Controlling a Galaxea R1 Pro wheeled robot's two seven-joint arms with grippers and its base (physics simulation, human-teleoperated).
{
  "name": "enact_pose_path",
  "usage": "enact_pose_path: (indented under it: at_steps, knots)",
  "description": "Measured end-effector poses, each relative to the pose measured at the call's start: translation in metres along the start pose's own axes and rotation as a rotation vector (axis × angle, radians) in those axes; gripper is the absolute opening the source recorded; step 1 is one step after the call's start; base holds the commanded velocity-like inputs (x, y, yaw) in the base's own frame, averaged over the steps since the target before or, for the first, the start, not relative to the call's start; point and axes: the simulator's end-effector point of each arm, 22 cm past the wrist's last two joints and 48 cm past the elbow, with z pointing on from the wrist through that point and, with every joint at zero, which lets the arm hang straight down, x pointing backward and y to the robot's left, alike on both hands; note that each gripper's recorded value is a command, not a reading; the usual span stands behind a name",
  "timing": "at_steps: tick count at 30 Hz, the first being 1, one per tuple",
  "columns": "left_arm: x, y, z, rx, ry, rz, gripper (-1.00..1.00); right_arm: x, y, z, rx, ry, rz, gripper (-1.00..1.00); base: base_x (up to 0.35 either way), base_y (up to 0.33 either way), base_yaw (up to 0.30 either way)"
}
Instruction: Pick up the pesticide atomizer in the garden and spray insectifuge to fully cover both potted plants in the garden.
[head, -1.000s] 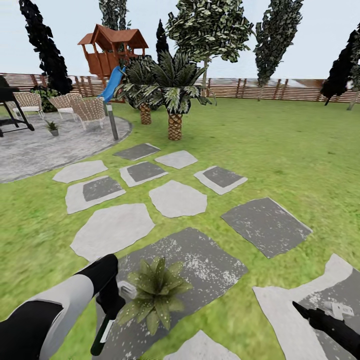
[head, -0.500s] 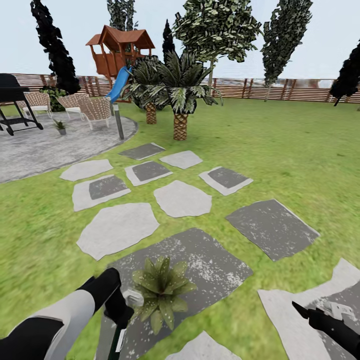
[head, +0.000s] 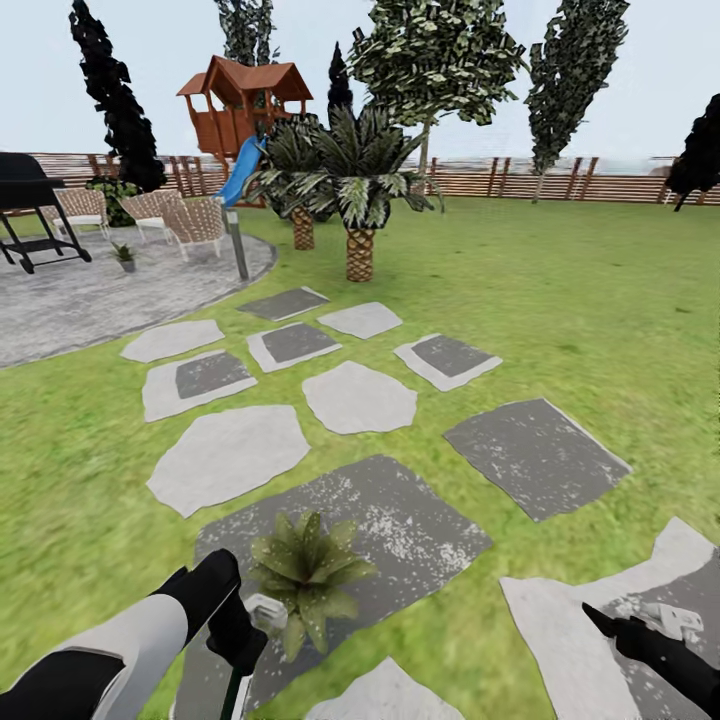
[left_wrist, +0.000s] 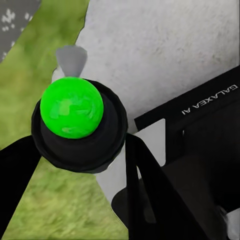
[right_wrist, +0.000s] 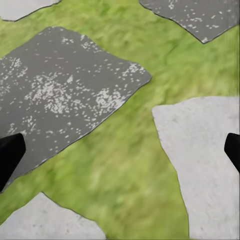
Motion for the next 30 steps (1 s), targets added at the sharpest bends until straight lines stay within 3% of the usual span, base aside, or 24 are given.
enact_pose_path:
  at_steps: [4, 18, 24, 30]
  knots:
    - [-0.0003, 0.0003, -0.0002, -0.001, -0.001, 0.001, -1.00, -0.0003, -0.0002, 0.0000, 0.001, -0.001, 0.001, 1.00, -0.001, -0.327, 0.069]
    - [-0.0014, 0.0012, -0.0013, -0.003, -0.005, 0.000, -1.00, -0.0007, -0.0005, -0.0002, 0.002, -0.003, 0.003, 1.00, 0.037, -0.322, 0.252]
    - [-0.0017, 0.0009, -0.0013, -0.002, -0.005, 0.000, -1.00, -0.0002, -0.0004, 0.0000, 0.002, -0.003, 0.004, 1.00, 0.047, -0.063, 0.047]
    - [-0.0017, 0.0006, -0.0014, -0.003, -0.005, 0.001, -1.00, -0.0006, -0.0004, -0.0002, 0.002, -0.003, 0.003, 1.00, 0.190, -0.236, 0.268]
